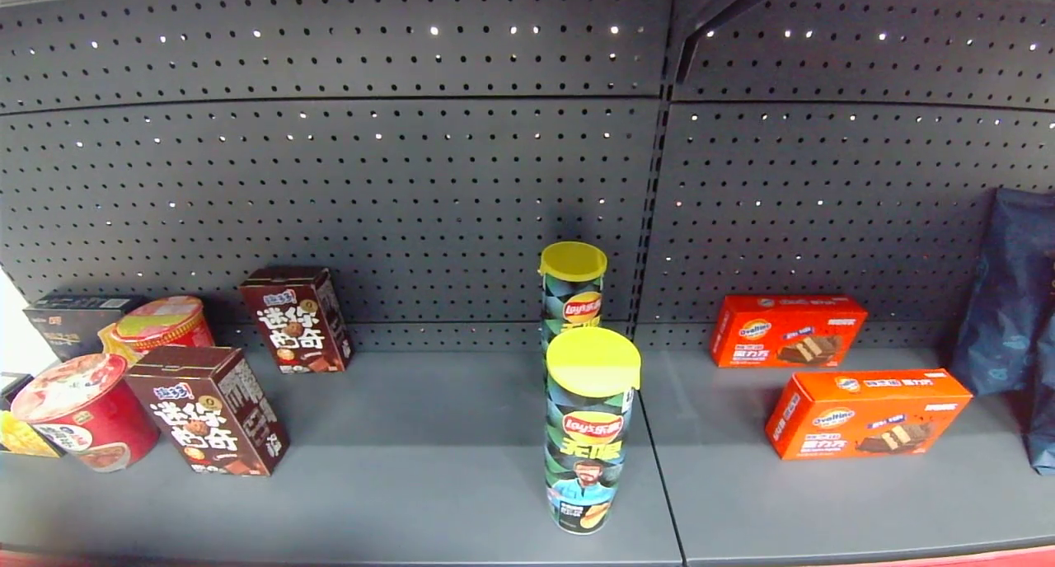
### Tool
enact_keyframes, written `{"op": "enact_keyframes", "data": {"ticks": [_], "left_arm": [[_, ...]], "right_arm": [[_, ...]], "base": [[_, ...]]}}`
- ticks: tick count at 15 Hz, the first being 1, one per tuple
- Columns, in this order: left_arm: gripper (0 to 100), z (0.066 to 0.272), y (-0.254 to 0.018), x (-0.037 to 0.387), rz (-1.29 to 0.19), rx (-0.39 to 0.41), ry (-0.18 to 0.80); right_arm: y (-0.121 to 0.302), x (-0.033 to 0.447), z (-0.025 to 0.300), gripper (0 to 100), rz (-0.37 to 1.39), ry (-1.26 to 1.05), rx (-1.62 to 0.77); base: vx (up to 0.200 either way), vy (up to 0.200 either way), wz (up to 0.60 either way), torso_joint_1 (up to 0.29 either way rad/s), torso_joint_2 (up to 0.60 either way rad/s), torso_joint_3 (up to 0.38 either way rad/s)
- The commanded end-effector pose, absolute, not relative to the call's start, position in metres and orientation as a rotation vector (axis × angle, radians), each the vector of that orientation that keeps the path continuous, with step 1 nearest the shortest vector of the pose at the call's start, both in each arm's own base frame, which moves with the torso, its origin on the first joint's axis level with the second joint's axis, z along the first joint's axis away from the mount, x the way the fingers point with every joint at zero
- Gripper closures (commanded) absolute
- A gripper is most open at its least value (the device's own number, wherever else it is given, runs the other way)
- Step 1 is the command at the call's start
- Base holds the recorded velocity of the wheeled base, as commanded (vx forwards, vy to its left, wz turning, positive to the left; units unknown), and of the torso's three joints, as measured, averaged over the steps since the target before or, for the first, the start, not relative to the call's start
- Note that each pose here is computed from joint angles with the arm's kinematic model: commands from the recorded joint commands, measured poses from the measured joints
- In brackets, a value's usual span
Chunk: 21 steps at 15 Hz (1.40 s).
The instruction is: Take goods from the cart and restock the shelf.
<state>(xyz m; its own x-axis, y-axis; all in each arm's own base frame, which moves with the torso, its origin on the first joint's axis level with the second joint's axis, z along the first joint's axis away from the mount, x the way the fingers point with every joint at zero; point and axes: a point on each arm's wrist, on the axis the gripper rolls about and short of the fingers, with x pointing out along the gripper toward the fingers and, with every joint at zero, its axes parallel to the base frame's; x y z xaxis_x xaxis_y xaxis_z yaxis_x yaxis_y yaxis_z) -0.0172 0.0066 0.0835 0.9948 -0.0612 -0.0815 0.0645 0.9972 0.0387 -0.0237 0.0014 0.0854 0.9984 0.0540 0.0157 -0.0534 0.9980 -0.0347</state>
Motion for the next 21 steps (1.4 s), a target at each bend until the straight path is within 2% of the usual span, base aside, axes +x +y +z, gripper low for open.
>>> {"op": "enact_keyframes", "data": {"ticks": [1,12,14,16,21], "left_arm": [[0,0.0834,0.0064,-0.0169,-0.066,0.042,0.084],[0,0.0834,0.0063,-0.0169,-0.07,0.045,0.084],[0,0.0834,0.0063,-0.0169,-0.072,0.046,0.084],[0,0.0834,0.0063,-0.0169,-0.07,0.043,0.084],[0,0.0837,0.0063,-0.017,-0.071,0.0,0.085]], "right_arm": [[0.0013,-0.0249,0.0835,0,0.061,-0.03,-0.041],[0.0017,-0.0251,0.0837,0,0.078,-0.031,-0.039],[0.0017,-0.0251,0.0837,0,0.076,-0.031,-0.039],[0.0017,-0.0251,0.0837,0,0.076,-0.03,-0.029],[0.0017,-0.0251,0.0837,0,0.077,-0.029,-0.009]], "base": [[0.0,0.0,0.0,0.0,0.0,0.0],[0.0,0.0,0.0,0.0,0.0,0.0],[-0.2,0.0,0.0,0.002,0.0,0.002],[0.0,0.0,0.0,0.0,0.0,0.0],[0.0,0.0,0.0,0.0,0.0,0.0]]}}
